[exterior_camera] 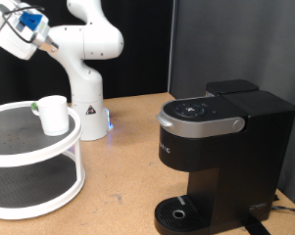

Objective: Make a cup of coffee with the keurig machine

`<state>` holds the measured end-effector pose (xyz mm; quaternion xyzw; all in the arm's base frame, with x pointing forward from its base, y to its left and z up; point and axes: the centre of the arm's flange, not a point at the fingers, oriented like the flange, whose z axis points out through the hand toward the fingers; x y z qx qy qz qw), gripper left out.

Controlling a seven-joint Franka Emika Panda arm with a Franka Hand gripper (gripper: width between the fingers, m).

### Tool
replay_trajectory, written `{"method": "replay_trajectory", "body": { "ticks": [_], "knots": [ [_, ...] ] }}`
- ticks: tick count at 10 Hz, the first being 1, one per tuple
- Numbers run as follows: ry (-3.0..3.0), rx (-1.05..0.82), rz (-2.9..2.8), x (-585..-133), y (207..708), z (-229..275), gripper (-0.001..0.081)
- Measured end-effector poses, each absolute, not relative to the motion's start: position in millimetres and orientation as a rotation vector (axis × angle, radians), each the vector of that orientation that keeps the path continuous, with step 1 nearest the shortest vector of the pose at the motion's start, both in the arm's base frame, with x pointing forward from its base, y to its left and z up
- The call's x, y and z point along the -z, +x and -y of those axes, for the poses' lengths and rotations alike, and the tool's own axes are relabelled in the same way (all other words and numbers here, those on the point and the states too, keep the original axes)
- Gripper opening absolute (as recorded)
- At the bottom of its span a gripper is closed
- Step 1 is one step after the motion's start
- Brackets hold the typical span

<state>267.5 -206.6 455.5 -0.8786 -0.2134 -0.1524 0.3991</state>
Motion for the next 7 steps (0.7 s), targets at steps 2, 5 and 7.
{"method": "replay_trajectory", "body": {
  "ticks": [2, 5, 7],
  "knots": [
    [-2.222, 0.411, 0.582, -453, 249, 227, 0.0],
    [-2.219, 0.468, 0.596, -453, 229, 251, 0.0],
    [-2.211, 0.427, 0.545, -453, 218, 261, 0.0]
  ]
}}
